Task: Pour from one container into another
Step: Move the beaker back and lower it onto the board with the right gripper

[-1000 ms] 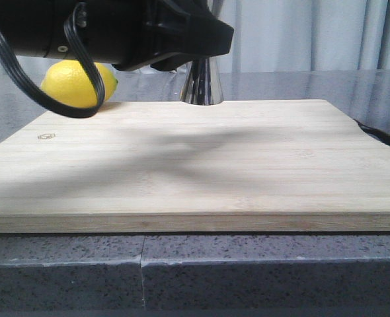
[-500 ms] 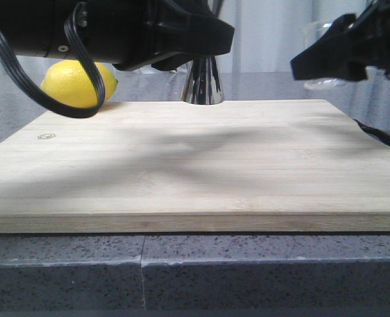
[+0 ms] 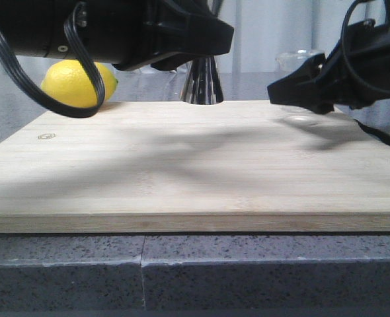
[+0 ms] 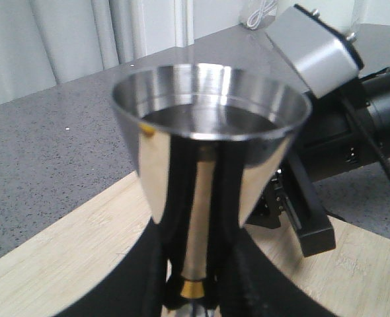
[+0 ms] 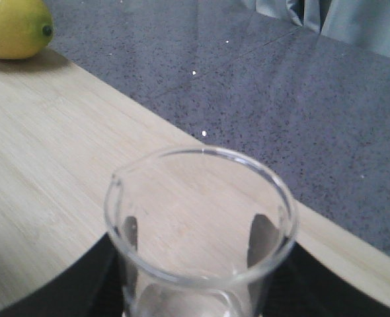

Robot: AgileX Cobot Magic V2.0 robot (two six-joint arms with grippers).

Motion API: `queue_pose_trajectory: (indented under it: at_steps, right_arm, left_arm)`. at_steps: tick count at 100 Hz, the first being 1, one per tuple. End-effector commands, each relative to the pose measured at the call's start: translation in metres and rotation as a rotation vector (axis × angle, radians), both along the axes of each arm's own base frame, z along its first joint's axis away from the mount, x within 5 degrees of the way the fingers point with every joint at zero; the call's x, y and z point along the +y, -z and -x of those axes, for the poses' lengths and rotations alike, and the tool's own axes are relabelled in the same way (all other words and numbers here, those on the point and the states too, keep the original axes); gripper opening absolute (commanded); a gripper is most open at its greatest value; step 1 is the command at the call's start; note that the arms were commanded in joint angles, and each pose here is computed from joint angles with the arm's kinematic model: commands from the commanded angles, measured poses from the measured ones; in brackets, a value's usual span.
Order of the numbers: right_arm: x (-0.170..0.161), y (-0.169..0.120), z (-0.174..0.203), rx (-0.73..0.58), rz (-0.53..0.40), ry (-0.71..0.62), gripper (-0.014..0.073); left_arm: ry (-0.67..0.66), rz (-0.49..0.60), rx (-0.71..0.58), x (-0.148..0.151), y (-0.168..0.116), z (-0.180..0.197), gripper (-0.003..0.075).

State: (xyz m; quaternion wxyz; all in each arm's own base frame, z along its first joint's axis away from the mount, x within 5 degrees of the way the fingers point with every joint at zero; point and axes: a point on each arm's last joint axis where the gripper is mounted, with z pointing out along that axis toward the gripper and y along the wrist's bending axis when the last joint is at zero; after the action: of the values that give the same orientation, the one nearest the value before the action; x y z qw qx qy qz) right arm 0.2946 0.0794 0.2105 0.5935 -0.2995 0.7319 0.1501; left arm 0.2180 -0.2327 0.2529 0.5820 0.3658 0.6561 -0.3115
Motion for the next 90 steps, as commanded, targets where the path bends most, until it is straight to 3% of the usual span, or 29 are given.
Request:
queue_pose_trajectory:
  at_steps: [1, 25, 64, 90]
  right_arm:
    - [0.000, -0.016, -0.005, -0.097, -0.065, -0.012, 0.0155]
    - [-0.004, -0.006, -0.012, -0.095, -0.127, 0.005, 0.0155]
    - [-0.004, -0.003, -0.013, -0.085, -0.128, 0.008, 0.0162]
    - [-0.004, -0.003, -0.013, -0.085, -0.128, 0.008, 0.0296]
  left_arm:
    - [0.018, 0.143, -0.085, 0.000, -0.032, 0.002, -0.0019]
    - [0.018, 0.143, -0.085, 0.000, -0.032, 0.002, -0.0019]
    - [0.017, 0.142, -0.085, 0.000, -0.032, 0.002, -0.0019]
    - [0.017, 0.142, -0.085, 0.000, -0.032, 0.002, -0.0019]
